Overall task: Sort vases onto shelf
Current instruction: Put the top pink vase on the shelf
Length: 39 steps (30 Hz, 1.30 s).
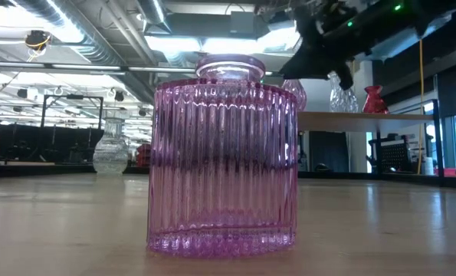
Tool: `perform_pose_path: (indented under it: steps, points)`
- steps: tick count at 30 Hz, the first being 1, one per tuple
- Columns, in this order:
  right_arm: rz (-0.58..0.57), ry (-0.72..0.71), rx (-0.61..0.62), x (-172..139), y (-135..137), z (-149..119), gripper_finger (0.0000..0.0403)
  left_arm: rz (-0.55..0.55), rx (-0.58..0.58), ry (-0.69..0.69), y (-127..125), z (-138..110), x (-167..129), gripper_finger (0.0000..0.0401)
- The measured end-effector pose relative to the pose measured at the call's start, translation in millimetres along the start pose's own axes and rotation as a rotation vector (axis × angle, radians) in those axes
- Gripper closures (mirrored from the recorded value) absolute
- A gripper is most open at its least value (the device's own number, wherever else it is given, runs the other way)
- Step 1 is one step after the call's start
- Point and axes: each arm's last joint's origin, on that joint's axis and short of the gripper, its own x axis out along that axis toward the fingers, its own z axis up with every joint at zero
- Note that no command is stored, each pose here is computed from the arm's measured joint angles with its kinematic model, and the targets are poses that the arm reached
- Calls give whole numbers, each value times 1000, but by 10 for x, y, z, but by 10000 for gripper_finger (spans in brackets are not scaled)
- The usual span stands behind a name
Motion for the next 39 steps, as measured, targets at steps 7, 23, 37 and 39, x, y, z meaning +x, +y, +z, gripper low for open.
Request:
perform_pose_path:
  steps: [7, 23, 37, 39]
  points:
    - [-132, -48, -11, 175, 115, -40, 394, -21, 20, -2, -76, -4, -25, 400]
    - [-420, 24, -3, 257, 154, -54, 403, -66, 45, 17, -112, -24, -33, 401]
    - [-492, 14, 10, 385, -14, 34, 403, -65, 55, 47, -109, -54, -33, 401]
    - [-495, 22, 15, 407, -41, 46, 403, -64, 55, 48, -109, -56, -33, 401]
